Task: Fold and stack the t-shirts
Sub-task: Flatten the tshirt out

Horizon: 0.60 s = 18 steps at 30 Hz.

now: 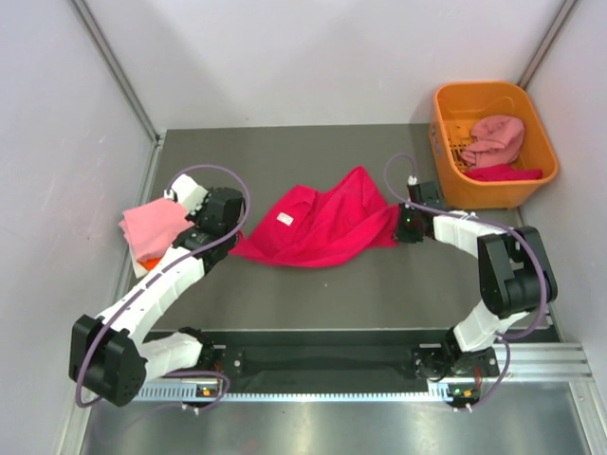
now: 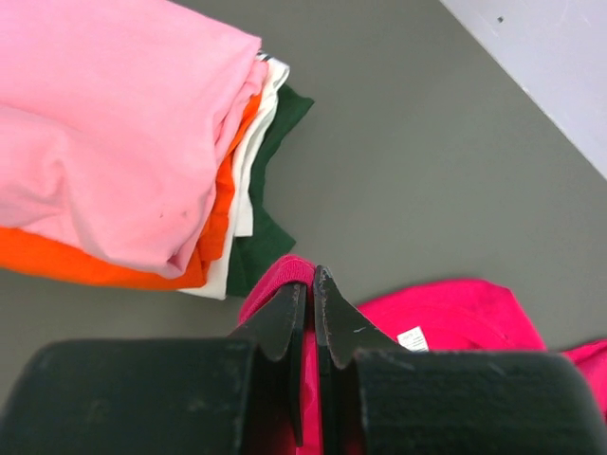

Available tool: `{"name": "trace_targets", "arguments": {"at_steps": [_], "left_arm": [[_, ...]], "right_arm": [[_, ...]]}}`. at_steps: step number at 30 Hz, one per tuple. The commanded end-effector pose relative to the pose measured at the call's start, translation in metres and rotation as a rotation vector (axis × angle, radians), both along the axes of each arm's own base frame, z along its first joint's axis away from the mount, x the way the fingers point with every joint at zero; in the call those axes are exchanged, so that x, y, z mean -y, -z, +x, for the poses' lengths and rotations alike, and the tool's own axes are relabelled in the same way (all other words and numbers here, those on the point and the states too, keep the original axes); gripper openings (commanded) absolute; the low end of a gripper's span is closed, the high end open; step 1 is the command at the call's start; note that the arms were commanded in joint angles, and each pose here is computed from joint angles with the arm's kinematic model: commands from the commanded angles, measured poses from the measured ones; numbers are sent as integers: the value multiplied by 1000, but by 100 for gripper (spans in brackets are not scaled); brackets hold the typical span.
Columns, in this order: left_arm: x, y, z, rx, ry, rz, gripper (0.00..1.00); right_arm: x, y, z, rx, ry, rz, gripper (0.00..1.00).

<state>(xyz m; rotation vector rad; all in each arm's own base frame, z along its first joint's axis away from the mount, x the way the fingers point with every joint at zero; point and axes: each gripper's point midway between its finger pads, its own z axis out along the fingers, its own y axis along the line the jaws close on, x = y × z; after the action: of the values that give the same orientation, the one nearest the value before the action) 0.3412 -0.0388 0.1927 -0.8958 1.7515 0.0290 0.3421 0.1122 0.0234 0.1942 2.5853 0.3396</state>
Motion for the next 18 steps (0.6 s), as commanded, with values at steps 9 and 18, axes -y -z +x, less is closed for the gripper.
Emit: {"name": "trace_targets", "arguments": {"at_steps": [9, 18], "left_arm": [[-6, 1, -37, -102, -33, -98, 0], [18, 41, -78, -322, 26, -261, 0]], "right_arm": [[26, -28, -32, 75, 83, -21, 0], [78, -75, -53, 214, 276, -31, 0]]}}
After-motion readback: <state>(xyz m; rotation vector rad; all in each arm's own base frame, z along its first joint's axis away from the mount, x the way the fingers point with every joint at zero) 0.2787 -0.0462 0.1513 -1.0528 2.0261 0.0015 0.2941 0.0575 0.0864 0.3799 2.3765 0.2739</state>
